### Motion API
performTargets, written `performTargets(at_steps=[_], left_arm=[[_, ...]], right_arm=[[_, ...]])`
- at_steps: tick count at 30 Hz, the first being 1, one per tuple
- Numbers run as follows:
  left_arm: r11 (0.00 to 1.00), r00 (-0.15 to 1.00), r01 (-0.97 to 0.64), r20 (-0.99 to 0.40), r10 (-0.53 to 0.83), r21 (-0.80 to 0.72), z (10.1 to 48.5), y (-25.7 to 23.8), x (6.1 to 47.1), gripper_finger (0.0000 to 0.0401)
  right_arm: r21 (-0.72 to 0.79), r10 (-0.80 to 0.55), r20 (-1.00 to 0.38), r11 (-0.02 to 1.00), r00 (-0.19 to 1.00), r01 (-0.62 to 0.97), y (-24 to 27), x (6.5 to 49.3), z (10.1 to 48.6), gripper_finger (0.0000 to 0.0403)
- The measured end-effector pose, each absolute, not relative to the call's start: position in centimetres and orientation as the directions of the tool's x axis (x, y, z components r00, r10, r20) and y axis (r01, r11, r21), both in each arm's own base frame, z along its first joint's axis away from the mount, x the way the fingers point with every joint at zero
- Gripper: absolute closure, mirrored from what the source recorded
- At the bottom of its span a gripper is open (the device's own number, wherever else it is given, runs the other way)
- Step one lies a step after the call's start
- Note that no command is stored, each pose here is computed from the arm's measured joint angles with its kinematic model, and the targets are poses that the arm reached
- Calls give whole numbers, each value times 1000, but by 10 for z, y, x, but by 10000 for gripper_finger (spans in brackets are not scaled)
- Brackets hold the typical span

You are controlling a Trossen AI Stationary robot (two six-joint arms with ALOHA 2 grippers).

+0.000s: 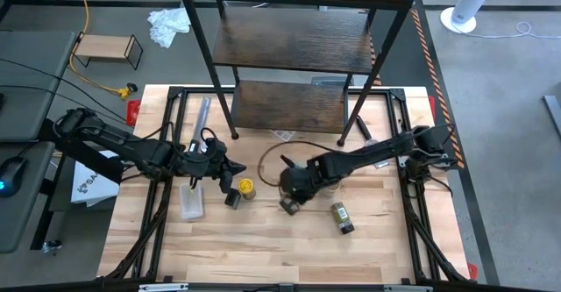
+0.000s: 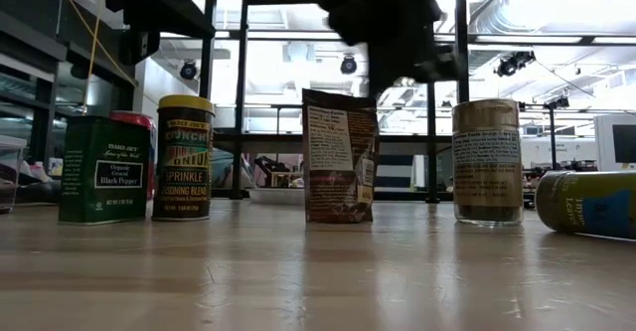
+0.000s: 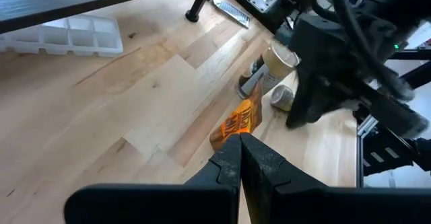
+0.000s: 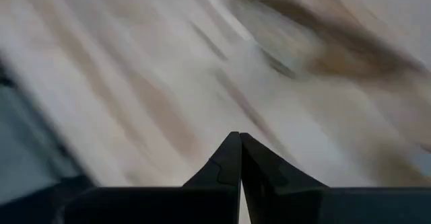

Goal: Shelf spices
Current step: Adjust the seasoning bag

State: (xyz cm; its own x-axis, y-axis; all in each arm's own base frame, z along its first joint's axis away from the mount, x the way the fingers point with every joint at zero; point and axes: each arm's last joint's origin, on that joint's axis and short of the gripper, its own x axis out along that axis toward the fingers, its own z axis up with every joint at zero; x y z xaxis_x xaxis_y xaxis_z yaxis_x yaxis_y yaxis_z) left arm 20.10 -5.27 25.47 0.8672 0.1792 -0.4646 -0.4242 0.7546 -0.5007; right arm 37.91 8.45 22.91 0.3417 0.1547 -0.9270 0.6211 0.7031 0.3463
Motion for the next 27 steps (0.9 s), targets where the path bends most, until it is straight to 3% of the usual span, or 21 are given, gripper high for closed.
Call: performTargets(at_steps=[5, 8, 15, 23, 27], left_arm=[[751, 865, -438, -459, 203, -493, 255, -52, 201, 401], [750, 864, -444, -457, 212, -491, 255, -51, 201, 401], [740, 864, -447, -456, 212, -502, 255, -51, 201, 401], [731, 865, -449, -454, 212, -513, 255, -51, 201, 401], [732, 864, -451, -457, 213, -511, 255, -51, 201, 401]], right_arm=[[103, -46, -981, 702, 189, 705, 79, 360, 226, 403], [76, -119, -971, 673, 209, 736, 74, 362, 221, 403], [225, -129, -914, 628, 384, 745, 69, 384, 218, 403], [516, -8, -729, 650, 684, 558, 78, 423, 222, 403], [421, -39, -792, 688, 609, 592, 72, 410, 234, 403]])
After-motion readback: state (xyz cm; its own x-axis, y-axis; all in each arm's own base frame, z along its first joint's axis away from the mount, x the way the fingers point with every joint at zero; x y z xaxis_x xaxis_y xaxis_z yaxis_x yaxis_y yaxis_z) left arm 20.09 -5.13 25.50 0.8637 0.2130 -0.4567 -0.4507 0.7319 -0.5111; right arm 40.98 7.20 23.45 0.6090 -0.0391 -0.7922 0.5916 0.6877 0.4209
